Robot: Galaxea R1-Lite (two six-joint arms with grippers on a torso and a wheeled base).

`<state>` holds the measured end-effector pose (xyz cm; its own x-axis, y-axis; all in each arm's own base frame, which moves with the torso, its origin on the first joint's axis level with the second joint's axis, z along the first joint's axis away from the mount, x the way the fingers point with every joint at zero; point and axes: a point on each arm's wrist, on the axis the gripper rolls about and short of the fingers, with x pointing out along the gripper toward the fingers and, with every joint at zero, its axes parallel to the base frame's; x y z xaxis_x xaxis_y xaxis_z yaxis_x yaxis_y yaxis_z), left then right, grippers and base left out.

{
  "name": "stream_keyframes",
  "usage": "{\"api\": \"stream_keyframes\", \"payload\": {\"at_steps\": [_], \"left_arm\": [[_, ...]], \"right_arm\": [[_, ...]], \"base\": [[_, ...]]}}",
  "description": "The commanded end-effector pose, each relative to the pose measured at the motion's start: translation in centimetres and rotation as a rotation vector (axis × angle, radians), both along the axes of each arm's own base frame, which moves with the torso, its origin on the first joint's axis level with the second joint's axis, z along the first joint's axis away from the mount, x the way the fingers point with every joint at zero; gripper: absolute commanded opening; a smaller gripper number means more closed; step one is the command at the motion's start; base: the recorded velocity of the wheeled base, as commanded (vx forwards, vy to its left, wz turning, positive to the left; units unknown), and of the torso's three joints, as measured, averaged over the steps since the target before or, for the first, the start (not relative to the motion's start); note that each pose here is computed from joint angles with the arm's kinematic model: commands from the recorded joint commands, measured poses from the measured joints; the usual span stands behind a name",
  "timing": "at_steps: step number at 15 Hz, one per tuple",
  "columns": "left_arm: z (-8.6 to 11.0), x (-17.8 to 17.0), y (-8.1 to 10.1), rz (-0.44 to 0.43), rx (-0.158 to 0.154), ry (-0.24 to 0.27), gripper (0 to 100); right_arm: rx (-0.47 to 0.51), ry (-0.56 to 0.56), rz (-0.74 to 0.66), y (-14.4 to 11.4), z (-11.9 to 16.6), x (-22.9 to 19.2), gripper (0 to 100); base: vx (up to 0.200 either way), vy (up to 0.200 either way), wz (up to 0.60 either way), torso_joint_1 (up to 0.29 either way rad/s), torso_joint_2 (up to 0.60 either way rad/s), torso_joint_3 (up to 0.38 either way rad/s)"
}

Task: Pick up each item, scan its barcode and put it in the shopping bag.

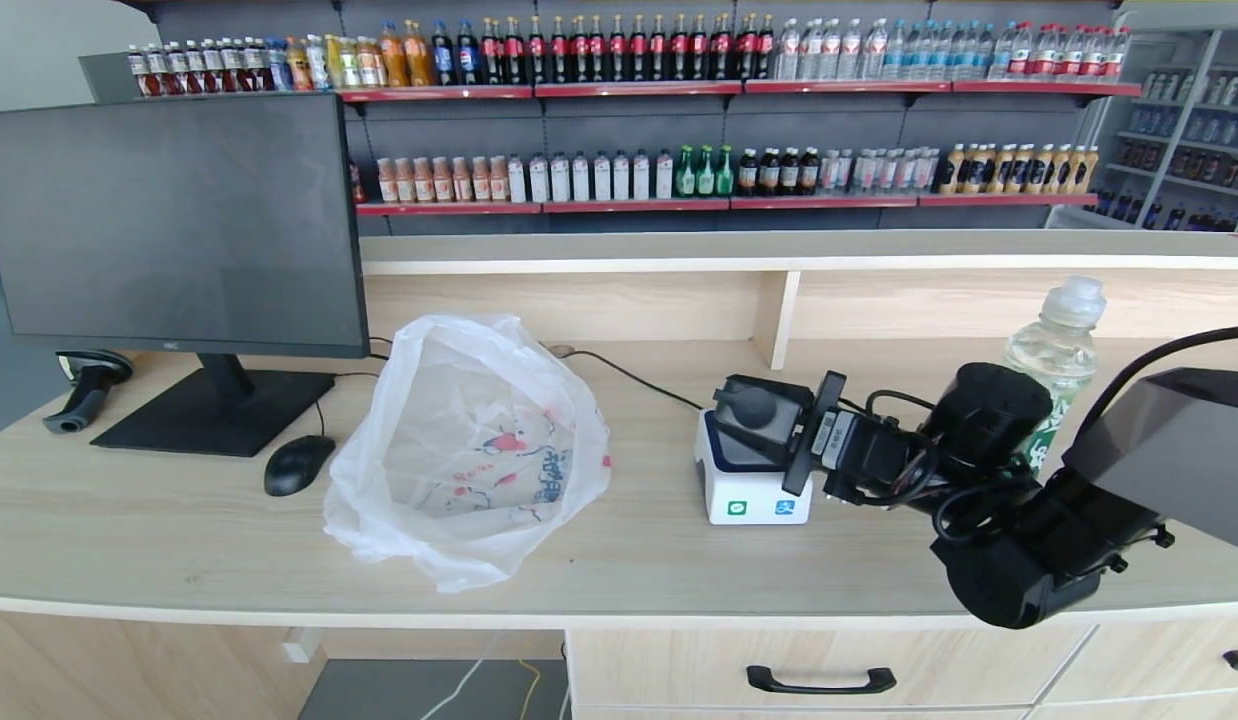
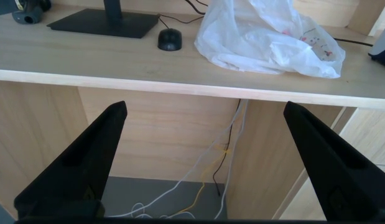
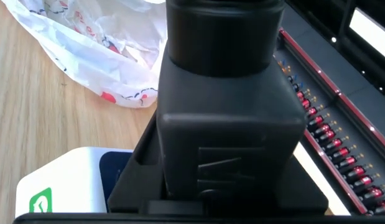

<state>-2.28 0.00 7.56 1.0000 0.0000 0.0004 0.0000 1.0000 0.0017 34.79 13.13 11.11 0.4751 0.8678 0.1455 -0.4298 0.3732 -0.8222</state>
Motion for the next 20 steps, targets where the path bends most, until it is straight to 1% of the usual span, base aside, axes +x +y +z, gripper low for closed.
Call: {"api": "stream_keyframes", "payload": {"at_steps": [1,7,14,16,17,18,20], "left_arm": [[0.0,0.0,0.0,0.0,0.0,0.0,100],[0.0,0.0,0.0,0.0,0.0,-0.001,100],[0.0,0.0,0.0,0.0,0.0,-0.001,100],[0.0,0.0,0.0,0.002,0.0,-0.001,100],[0.0,0.0,0.0,0.0,0.0,-0.001,100],[0.0,0.0,0.0,0.002,0.0,-0.001,100],[0.0,0.0,0.0,0.0,0.0,0.0,100]], "right_arm": [[-0.002,0.0,-0.011,-0.4,-0.1,0.1,0],[-0.018,0.011,-0.024,-1.1,-0.6,0.0,0],[-0.02,0.01,-0.024,-1.1,-0.6,-0.1,0],[-0.016,0.034,-0.021,-1.1,-0.7,-0.4,0],[-0.008,0.04,-0.018,-1.1,-0.4,-0.6,0],[0.01,0.041,-0.013,-1.3,0.7,-1.4,0],[0.038,0.055,-0.012,-1.6,1.9,-2.3,0]], "base": [[0.0,0.0,0.0,0.0,0.0,0.0],[0.0,0.0,0.0,0.0,0.0,0.0],[0.0,0.0,0.0,0.0,0.0,0.0],[0.0,0.0,0.0,0.0,0.0,0.0],[0.0,0.0,0.0,0.0,0.0,0.0],[0.0,0.0,0.0,0.0,0.0,0.0],[0.0,0.0,0.0,0.0,0.0,0.0]]}}
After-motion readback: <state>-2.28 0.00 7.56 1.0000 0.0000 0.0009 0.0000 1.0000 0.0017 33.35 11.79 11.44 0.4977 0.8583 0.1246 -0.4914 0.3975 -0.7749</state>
